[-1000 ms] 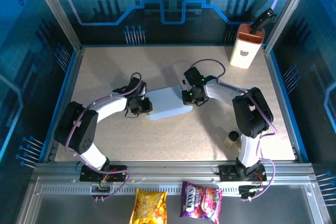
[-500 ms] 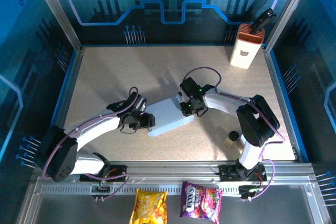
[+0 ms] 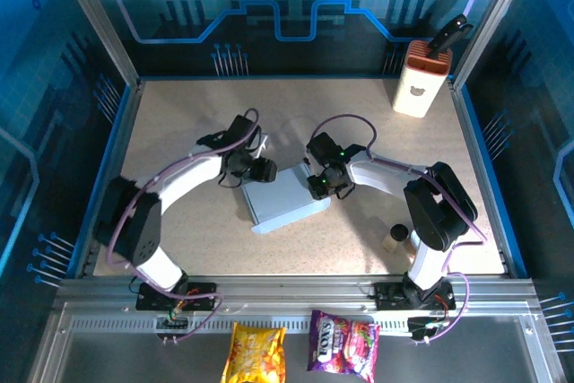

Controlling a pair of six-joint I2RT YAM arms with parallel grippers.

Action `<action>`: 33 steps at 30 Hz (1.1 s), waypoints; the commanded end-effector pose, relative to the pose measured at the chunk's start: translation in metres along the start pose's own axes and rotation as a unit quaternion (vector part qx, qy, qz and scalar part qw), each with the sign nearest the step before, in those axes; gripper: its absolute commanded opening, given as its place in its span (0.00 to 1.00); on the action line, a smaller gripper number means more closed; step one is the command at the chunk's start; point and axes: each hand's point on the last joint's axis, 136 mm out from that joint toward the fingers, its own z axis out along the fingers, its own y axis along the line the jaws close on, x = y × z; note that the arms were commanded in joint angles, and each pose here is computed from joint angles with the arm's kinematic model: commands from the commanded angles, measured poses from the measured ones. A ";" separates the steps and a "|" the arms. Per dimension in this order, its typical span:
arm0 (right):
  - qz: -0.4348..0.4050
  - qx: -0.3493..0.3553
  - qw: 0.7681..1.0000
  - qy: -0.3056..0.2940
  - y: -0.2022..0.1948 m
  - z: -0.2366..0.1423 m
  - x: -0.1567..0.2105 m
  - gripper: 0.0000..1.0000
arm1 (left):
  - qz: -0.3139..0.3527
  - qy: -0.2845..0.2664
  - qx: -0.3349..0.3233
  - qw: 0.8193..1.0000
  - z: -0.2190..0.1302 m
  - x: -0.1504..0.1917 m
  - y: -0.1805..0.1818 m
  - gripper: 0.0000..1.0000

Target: Fold the paper box

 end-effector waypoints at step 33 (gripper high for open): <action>-0.017 0.003 0.997 0.069 0.004 0.009 0.029 0.29 | 0.115 0.129 0.029 0.985 0.058 -0.001 0.016 0.33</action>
